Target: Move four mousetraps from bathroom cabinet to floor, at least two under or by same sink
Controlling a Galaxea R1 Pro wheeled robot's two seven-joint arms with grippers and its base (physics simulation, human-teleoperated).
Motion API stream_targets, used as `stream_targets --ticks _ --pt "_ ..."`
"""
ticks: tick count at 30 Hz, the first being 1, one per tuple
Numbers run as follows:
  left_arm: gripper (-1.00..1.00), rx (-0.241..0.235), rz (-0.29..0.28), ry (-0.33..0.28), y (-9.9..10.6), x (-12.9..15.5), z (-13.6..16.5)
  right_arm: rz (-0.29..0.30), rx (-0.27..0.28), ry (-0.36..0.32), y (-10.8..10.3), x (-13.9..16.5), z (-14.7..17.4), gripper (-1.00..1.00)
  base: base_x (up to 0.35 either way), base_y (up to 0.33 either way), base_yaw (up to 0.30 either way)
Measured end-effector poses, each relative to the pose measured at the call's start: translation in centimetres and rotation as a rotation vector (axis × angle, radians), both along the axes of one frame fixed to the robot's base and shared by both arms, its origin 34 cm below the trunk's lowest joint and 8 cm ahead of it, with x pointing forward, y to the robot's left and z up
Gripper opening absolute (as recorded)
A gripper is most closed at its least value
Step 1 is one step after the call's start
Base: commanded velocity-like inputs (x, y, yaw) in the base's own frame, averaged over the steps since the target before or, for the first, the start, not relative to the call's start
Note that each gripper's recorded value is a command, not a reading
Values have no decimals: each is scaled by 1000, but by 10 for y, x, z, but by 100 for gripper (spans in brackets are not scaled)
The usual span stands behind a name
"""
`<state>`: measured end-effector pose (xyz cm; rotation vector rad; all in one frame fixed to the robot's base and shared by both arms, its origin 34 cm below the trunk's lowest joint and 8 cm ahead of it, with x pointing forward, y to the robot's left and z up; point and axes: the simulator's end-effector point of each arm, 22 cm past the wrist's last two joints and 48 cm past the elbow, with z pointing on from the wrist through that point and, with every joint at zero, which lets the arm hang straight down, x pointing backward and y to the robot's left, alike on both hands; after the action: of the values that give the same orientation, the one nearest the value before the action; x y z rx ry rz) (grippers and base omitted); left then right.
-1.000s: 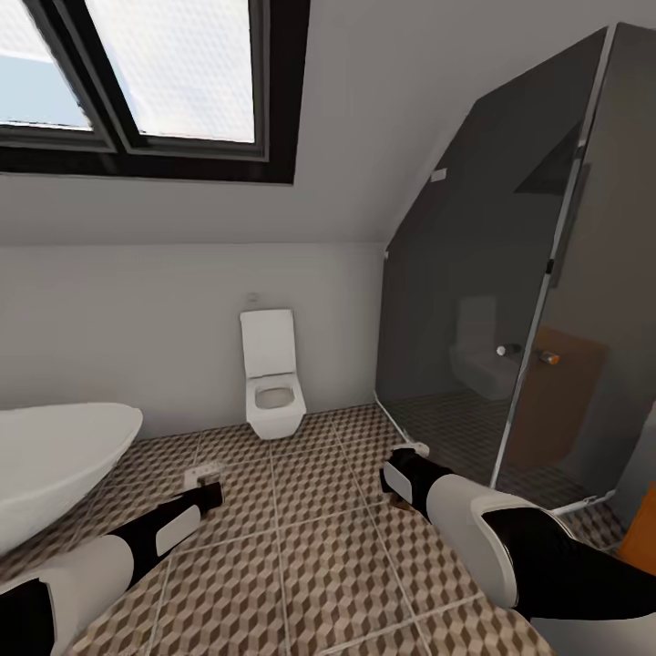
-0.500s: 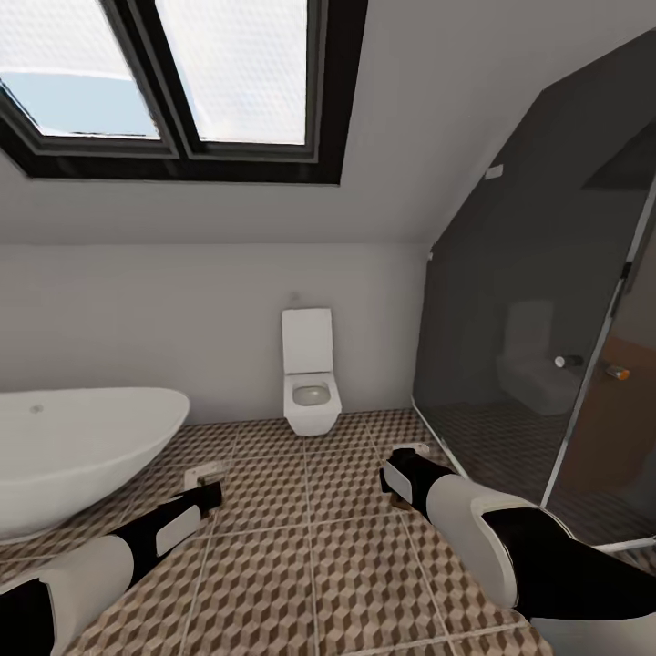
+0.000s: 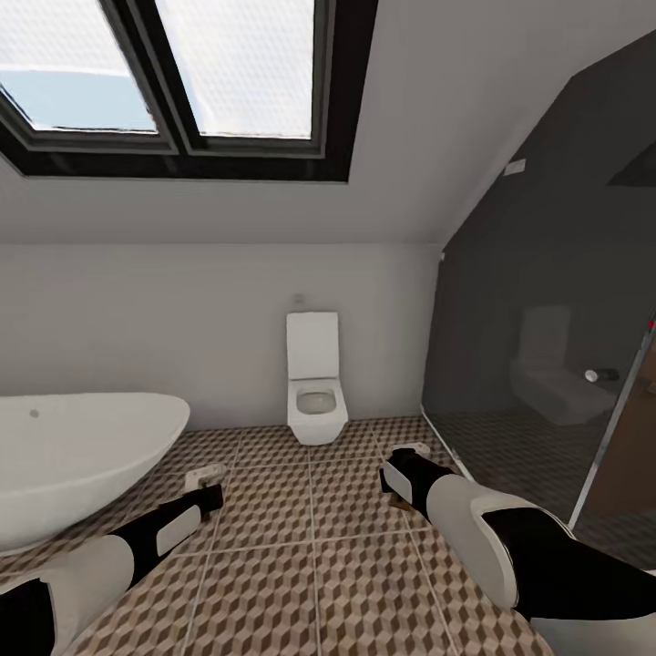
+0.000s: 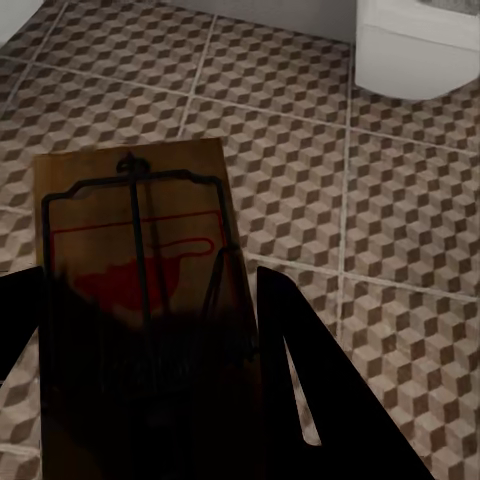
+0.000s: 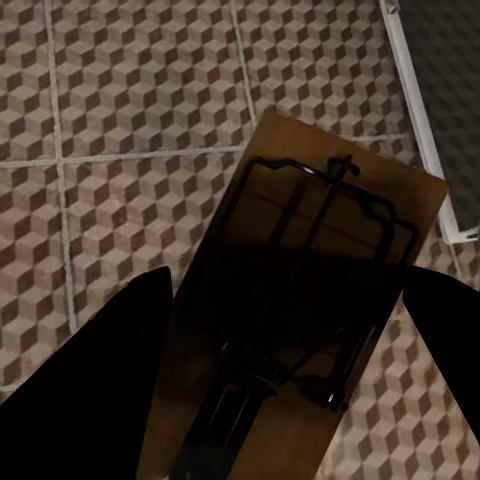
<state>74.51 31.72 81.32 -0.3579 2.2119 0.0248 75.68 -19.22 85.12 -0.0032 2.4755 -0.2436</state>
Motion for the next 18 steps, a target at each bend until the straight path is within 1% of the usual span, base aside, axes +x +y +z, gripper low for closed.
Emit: stream_targets --ticks 9,10,11,14,16,18 --pt "-100 -1 -1 0 0 0 0 -1 -12 -4 -2 1 1 -100 324 0 0" --pt "-100 -1 0 0 1 0 0 -1 -16 -10 -3 2 2 -100 324 0 0" --pt "-100 -1 1 -1 1 0 0 -5 -14 -40 -3 7 6 -100 324 0 0" --pt "-100 -2 3 -6 2 1 1 -6 -10 -48 -2 8 7 -100 324 0 0" --pt "-100 0 8 -10 6 1 2 -4 -12 -50 -3 8 7 -100 324 0 0" --pt "-100 7 18 -12 16 1 3 -2 -15 -52 -3 9 8 -100 324 0 0"
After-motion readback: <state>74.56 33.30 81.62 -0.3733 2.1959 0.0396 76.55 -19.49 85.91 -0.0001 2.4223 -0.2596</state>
